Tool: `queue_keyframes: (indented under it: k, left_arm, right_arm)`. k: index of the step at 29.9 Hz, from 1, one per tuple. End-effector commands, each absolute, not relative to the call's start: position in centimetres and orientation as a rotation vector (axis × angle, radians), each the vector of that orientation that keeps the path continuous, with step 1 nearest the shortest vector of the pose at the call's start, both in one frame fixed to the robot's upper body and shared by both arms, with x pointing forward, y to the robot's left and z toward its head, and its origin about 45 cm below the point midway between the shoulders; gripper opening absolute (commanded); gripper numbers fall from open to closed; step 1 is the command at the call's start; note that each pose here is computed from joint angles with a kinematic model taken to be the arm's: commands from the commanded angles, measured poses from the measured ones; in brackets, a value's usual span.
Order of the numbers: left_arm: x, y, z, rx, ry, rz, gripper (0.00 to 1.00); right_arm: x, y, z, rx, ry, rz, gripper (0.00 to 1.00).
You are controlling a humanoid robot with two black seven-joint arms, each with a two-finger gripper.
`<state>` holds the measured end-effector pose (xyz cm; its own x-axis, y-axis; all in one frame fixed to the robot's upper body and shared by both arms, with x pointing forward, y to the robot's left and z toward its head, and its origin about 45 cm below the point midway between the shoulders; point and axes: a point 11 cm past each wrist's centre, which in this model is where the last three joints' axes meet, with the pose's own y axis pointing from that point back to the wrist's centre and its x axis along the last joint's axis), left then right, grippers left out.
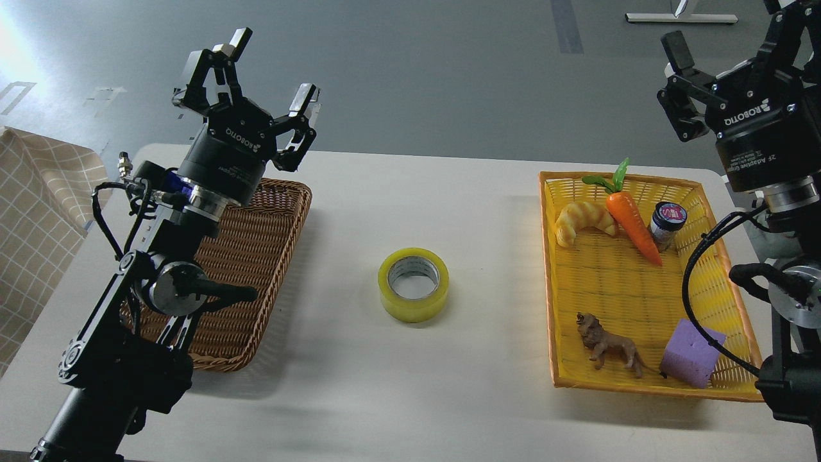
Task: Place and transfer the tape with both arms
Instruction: 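Withdraw the right gripper upward away from the tape roll, then reach the left gripper toward the tape roll on the table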
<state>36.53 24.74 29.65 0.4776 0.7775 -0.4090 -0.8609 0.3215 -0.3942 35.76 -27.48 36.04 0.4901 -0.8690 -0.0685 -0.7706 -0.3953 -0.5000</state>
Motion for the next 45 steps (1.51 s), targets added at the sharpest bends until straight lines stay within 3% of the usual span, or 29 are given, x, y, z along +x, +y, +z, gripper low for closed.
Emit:
queue_keyframes:
  k: [1,13,26,32,38,45]
  left_arm:
    - [36.6,25.1,29.8,-0.626,0.149,1.094,0.98]
    - [36.3,26.0,32.0,-0.647,0.03,1.13,0.98]
    - [35.9,23.3,31.7,-0.256,-0.423,1.269,0.98]
    - [34.8,20.1,32.3,-0.17,-0.571,1.161,0.98]
    - [34.0,16.8,29.9,0.091,-0.791,1.044,0.98]
    - [33.2,15.2,25.0,0.347,-0.724,0.98,0.98]
  right_arm:
    - [35.8,-27.5,35.9,-2.265,1.364,-0.273,1.0]
    - [36.1,-27.3,35.5,-2.295,1.387,-0.248,1.0]
    - [36.2,-27.1,35.2,-2.29,1.386,-0.23,1.0]
    - [36.4,-26.9,36.3,-2.287,1.367,-0.263,1.0]
    - [36.6,-26.7,36.7,-2.301,1.361,-0.269,1.0]
    - [36.7,-24.3,37.4,-2.355,1.283,-0.281,1.0]
